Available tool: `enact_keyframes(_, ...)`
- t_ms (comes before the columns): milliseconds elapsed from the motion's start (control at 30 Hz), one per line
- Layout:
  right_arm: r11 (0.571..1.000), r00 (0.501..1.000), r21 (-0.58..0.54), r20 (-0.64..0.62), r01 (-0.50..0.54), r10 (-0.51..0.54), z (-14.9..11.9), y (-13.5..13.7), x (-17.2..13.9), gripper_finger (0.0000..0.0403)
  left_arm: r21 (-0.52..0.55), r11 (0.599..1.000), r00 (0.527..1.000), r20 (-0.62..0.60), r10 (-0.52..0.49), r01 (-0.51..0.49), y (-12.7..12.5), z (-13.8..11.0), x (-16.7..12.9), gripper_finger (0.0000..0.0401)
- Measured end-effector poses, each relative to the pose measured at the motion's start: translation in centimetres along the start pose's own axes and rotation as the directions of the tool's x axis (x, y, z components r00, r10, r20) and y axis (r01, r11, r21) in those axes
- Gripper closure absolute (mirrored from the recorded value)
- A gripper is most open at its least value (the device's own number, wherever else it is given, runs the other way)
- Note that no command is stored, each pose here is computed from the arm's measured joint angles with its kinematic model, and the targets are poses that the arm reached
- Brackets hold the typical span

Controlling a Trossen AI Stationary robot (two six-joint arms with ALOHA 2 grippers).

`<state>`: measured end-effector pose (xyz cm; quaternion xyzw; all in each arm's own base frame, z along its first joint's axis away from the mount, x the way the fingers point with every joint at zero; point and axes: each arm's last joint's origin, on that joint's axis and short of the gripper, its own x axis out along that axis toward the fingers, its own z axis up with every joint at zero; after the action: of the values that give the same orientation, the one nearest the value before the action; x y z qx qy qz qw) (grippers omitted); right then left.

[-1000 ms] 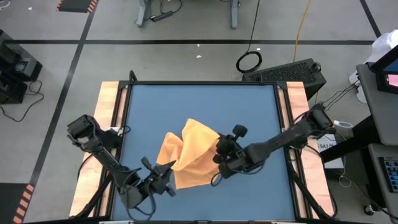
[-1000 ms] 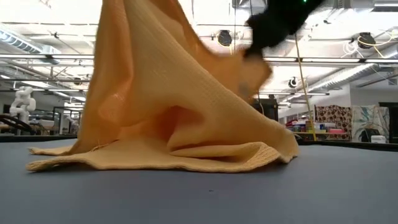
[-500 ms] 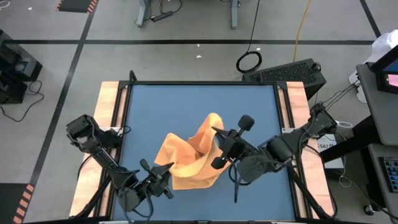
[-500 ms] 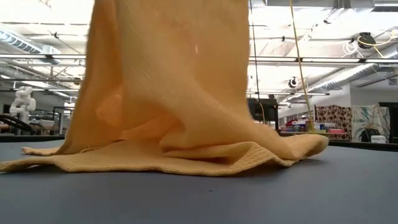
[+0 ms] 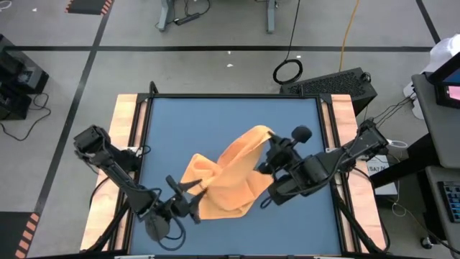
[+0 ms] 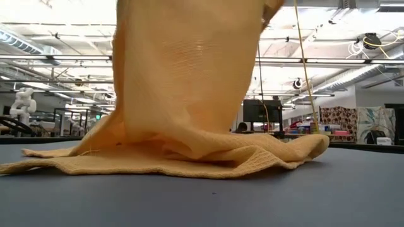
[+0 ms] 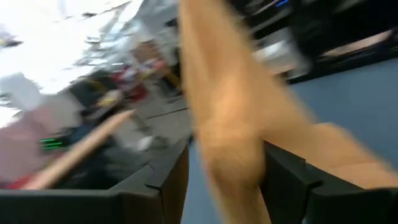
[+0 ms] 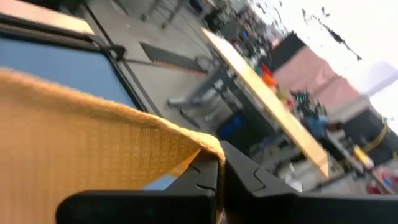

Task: Roll towel into tight, uniform cylinder
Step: Fold the orange microfiber cloth

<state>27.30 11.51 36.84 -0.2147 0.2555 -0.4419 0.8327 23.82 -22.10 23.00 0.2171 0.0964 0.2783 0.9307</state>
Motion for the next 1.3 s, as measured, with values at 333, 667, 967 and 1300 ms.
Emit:
enact_keyframes(333,0.999,0.993,0.050,-0.119,-0.013,0.019,-0.7,-1.0,1.7,0.0403,-0.137,0.936,0.886,-0.303,-0.352,0.325,1.3,-3.8,1.4,0.0222)
enact_keyframes(667,0.990,0.958,-0.114,-0.281,-0.089,0.054,-1.6,-1.0,4.1,0.0403,-0.228,0.916,0.737,-0.543,-0.402,0.331,1.8,-8.3,0.3,0.0222)
enact_keyframes(967,0.878,0.815,-0.106,-0.436,-0.467,0.381,-1.9,1.2,4.0,0.0403,-0.225,0.912,0.718,-0.564,-0.409,0.343,1.9,-10.1,-0.9,0.0222)
enact_keyframes(1300,0.872,0.867,0.015,-0.094,-0.490,0.489,0.7,-5.3,-0.9,0.0403,-0.199,0.900,0.714,-0.552,-0.430,0.388,1.7,-10.0,-1.7,0.0222)
